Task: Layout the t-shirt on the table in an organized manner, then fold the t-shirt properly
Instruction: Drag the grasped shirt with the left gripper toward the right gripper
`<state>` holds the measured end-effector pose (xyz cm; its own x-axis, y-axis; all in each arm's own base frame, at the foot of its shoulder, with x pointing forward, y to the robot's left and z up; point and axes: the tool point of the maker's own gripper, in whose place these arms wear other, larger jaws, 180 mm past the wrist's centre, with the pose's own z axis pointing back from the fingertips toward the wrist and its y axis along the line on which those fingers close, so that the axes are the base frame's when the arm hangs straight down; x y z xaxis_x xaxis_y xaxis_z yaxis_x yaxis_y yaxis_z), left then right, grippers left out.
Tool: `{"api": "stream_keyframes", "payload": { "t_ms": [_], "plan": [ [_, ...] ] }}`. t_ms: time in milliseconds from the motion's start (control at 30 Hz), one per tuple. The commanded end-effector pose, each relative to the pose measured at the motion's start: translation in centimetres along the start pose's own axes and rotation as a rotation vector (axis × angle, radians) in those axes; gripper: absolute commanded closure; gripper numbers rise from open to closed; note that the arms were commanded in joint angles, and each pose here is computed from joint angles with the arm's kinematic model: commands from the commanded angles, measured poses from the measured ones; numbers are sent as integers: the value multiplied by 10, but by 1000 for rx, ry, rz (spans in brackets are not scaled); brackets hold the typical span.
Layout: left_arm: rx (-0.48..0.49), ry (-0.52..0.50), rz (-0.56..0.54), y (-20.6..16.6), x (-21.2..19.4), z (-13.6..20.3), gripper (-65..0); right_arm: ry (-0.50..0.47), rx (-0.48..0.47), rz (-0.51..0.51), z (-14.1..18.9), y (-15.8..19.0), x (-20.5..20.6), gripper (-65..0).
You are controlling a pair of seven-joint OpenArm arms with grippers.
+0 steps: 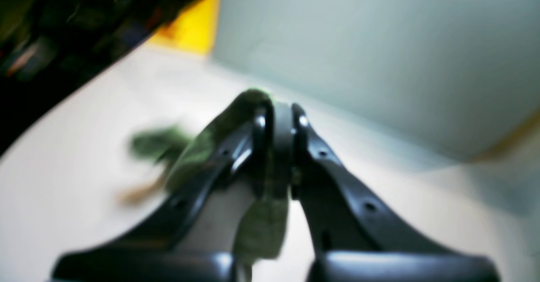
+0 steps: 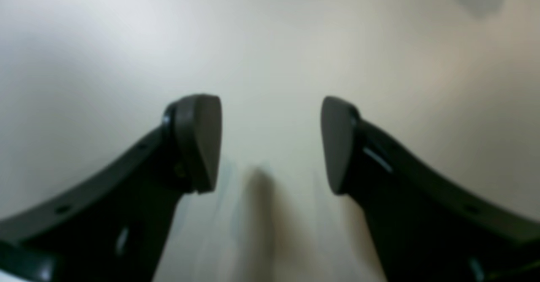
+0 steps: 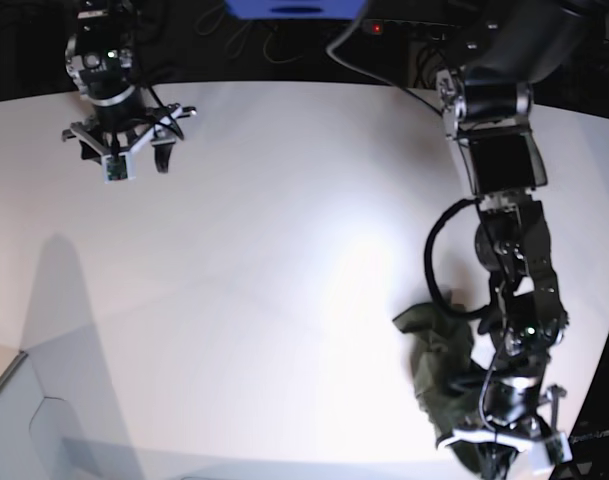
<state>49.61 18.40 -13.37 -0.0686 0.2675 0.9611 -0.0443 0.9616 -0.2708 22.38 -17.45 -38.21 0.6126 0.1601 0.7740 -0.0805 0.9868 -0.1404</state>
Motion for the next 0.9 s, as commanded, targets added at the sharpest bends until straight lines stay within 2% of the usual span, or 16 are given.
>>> {"api": "stream_keyframes", "payload": {
  "t_ms": [0, 133, 267, 400, 533, 700, 767, 867],
  "plan": [
    [-31, -121, -5, -14, 46, 4, -4, -40, -9, 1, 2, -4, 11, -377],
    [-117, -253, 14, -55, 110, 32, -4, -40, -9, 1, 2, -4, 11, -377],
    [-227, -237, 14, -102, 115, 52, -4, -42, -11, 1, 2, -4, 11, -377],
    [-364, -60, 21, -161, 42, 70, -8, -41, -42, -6, 3, -16, 11, -377],
    [-491, 174, 8, -217, -50, 89, -10, -62, -96, -17, 2, -36, 19, -377],
    [-562, 498, -80, -246, -175, 108, -31, -60, -152, -26, 6, -58, 17, -377],
    [-581, 557, -106, -252, -208, 117, -69, -55, -159, -26, 7, -60, 15, -377],
    [-609, 554, -105, -262, -226, 130, -127, -52, -158, -26, 8, -60, 14, -377]
  ]
}}
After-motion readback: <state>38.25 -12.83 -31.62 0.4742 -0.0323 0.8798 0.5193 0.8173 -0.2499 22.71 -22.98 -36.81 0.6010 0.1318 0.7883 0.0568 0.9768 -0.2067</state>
